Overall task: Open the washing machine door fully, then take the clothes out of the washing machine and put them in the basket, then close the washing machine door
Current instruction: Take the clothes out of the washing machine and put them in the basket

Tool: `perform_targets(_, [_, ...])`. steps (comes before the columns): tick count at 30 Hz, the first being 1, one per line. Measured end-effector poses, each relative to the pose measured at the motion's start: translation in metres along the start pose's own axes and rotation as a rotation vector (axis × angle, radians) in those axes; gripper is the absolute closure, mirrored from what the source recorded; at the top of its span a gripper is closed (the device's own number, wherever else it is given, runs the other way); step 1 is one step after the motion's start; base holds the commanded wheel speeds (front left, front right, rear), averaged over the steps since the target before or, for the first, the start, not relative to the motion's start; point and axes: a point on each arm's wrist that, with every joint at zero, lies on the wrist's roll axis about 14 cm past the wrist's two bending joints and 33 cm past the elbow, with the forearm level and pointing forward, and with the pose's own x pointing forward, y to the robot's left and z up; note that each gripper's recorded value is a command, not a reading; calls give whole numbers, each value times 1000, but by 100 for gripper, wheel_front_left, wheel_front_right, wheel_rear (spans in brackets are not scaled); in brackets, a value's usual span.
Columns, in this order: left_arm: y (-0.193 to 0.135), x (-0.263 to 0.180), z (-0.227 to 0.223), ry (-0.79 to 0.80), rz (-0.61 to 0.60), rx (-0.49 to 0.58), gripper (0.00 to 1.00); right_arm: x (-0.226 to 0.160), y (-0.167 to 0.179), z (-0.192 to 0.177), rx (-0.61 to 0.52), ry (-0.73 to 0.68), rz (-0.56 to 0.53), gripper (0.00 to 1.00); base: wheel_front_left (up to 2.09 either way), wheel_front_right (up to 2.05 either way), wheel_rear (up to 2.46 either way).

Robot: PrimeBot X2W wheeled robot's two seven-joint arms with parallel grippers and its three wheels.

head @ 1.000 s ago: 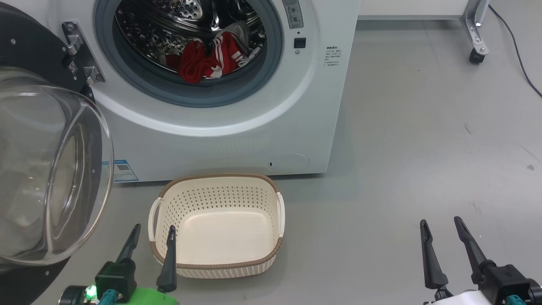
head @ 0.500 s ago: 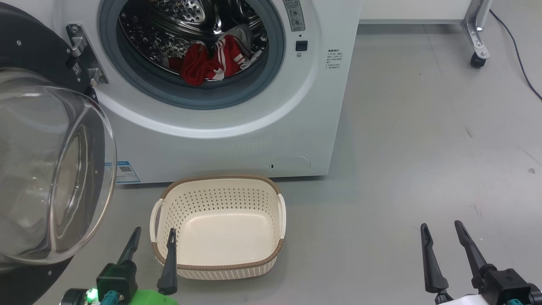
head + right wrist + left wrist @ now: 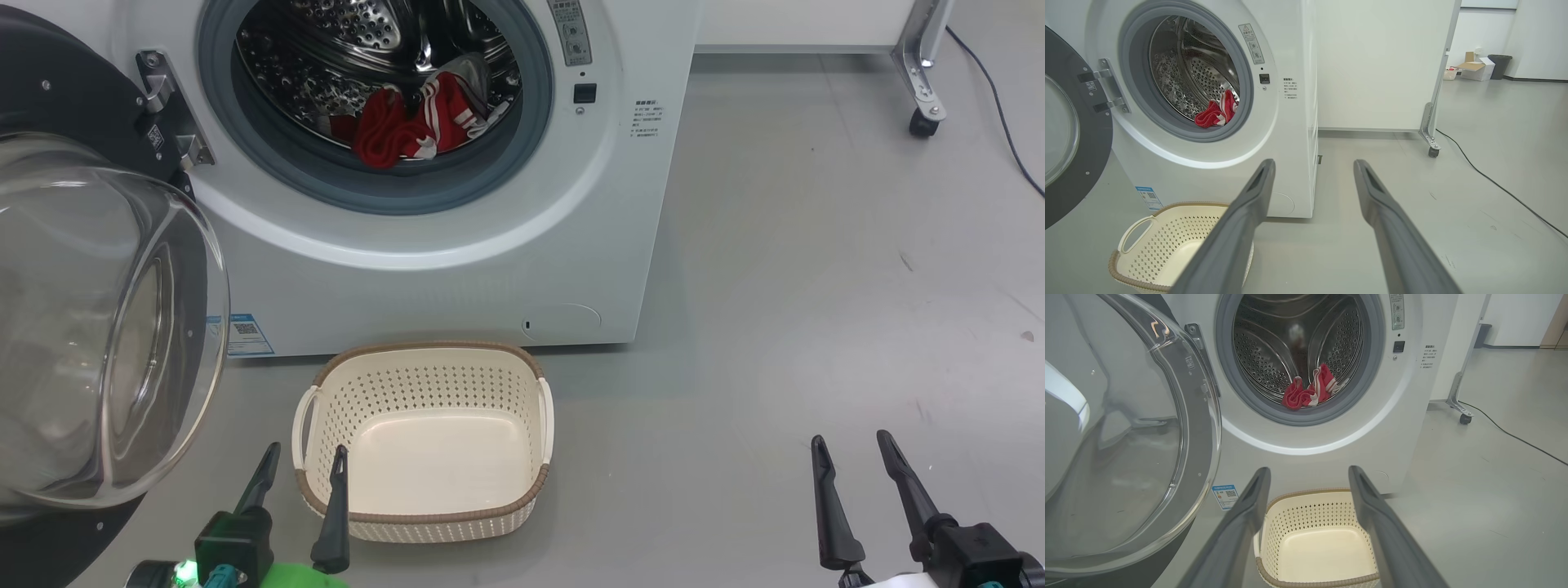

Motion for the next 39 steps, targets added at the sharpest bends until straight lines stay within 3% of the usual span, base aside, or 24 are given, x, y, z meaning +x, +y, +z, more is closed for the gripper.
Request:
perform_targets(15, [0,-1,4,-15,6,1,0,-3,1,1,4,-2,-3,0,40,-50,10])
perform_targets(39, [-10,-3,5,-18,-23,-3,0,-5,4,3,9,-10,5,0,99,-99,0])
